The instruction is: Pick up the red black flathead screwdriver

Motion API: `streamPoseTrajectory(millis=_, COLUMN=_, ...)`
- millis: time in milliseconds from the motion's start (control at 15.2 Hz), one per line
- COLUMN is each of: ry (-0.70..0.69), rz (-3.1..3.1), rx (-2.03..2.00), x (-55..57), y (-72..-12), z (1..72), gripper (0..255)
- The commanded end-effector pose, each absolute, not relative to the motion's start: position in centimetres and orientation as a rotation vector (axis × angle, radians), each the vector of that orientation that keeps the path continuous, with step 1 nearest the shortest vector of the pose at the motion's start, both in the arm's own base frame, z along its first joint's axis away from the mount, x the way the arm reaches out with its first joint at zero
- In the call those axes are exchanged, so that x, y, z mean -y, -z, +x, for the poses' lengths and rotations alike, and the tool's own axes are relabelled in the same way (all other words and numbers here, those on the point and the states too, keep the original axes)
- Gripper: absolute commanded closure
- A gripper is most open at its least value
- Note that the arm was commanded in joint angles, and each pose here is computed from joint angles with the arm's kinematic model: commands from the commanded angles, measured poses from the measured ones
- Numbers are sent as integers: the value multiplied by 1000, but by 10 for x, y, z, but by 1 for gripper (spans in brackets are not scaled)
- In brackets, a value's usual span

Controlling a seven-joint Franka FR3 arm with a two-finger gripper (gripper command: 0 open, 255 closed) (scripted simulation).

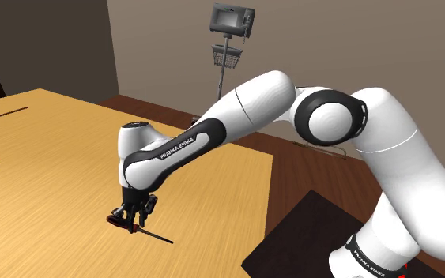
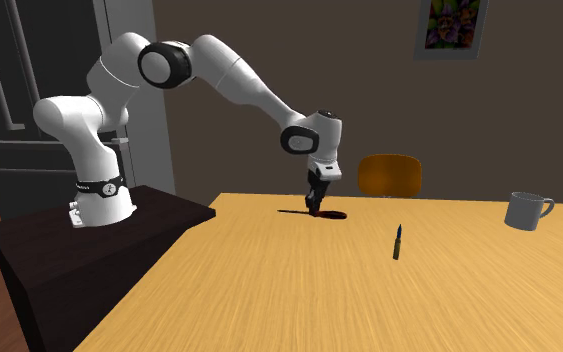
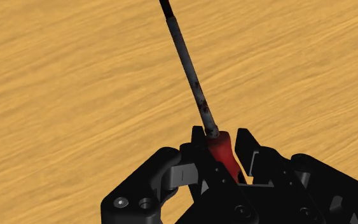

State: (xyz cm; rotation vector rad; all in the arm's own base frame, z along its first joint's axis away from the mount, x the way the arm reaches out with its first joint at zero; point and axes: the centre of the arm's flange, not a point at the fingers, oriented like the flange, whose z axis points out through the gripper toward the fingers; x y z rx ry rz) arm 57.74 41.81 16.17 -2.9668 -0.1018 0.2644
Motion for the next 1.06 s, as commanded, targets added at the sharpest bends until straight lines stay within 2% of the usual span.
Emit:
streamPoseTrajectory(millis=0, ry=-264, rz=-2967, rx=102, x=-418, y=-170, z=578, gripper=255)
streamPoseTrajectory(millis=990, ry=-264, rz=-2967, rx=102, x=-418, y=-239, z=578, gripper=255)
